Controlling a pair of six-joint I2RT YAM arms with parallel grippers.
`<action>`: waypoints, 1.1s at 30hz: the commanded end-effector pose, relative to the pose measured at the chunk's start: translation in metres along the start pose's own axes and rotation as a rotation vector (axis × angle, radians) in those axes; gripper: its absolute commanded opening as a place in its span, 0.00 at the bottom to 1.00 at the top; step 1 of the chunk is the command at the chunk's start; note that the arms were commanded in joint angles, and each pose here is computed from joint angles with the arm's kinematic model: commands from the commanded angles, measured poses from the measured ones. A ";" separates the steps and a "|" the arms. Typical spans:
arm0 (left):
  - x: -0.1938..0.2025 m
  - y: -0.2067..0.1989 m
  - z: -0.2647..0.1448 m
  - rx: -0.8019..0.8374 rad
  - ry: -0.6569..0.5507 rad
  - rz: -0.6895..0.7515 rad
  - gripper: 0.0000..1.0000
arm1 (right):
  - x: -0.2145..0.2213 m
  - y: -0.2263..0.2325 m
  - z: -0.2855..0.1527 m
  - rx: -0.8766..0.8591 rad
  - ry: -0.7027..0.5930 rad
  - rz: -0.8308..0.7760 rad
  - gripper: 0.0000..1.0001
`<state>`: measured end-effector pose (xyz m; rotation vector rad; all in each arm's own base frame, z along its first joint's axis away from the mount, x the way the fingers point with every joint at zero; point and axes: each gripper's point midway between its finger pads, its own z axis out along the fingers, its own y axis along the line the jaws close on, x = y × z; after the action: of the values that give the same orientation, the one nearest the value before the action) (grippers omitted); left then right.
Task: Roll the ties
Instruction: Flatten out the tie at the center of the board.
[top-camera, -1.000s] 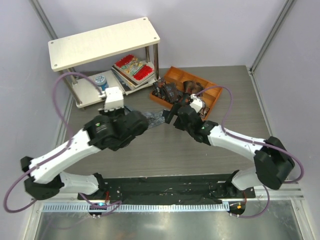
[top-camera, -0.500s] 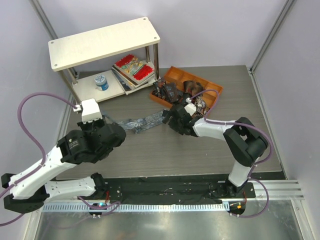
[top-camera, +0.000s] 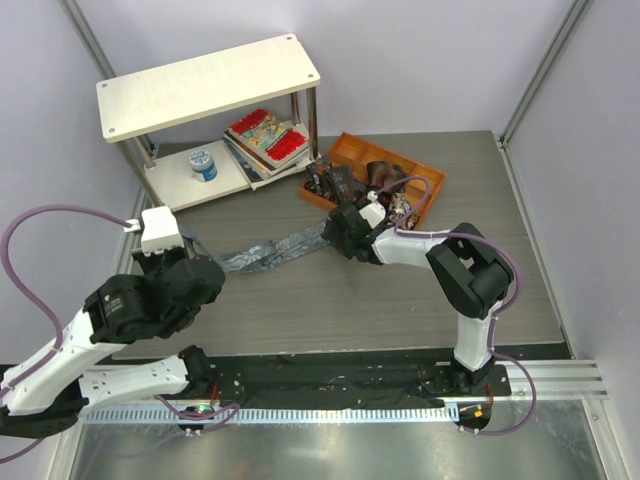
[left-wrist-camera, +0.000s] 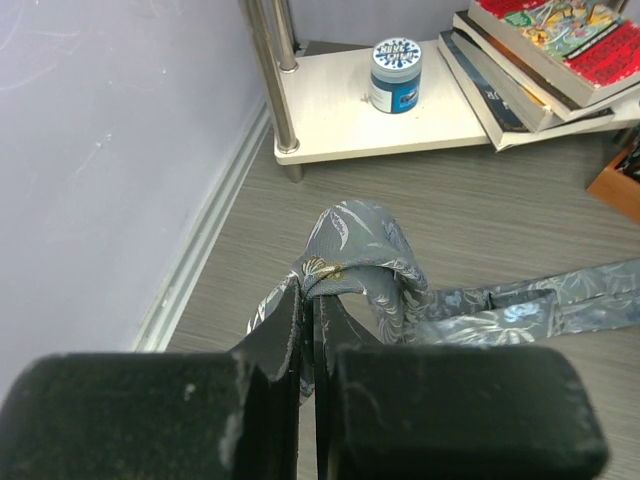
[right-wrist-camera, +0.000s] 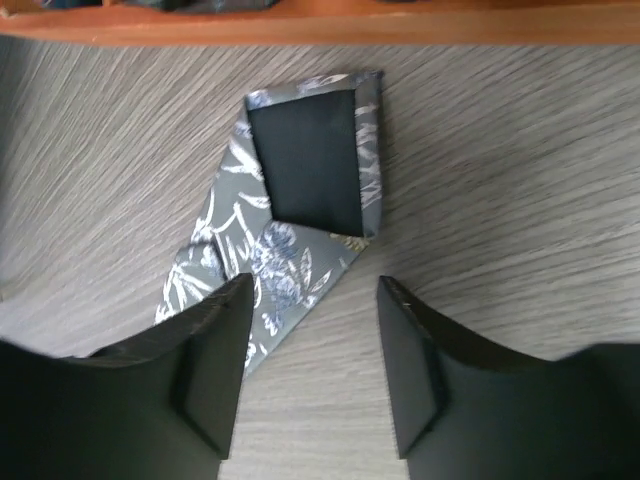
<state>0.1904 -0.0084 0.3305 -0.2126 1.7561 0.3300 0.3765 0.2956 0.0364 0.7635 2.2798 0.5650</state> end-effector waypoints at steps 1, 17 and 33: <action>0.004 0.005 0.002 -0.023 -0.006 0.074 0.00 | -0.007 -0.013 0.013 0.066 -0.048 0.031 0.54; 0.005 0.010 0.000 0.013 -0.011 0.014 0.01 | 0.018 -0.028 0.041 0.112 0.013 0.026 0.06; 0.015 -0.013 -0.003 0.154 0.022 0.037 0.02 | -0.002 -0.033 -0.050 -0.045 -0.018 0.181 0.01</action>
<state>0.1868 -0.0111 0.3141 -0.0921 1.8003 0.2988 0.3522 0.2793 0.0220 0.8907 2.2451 0.6332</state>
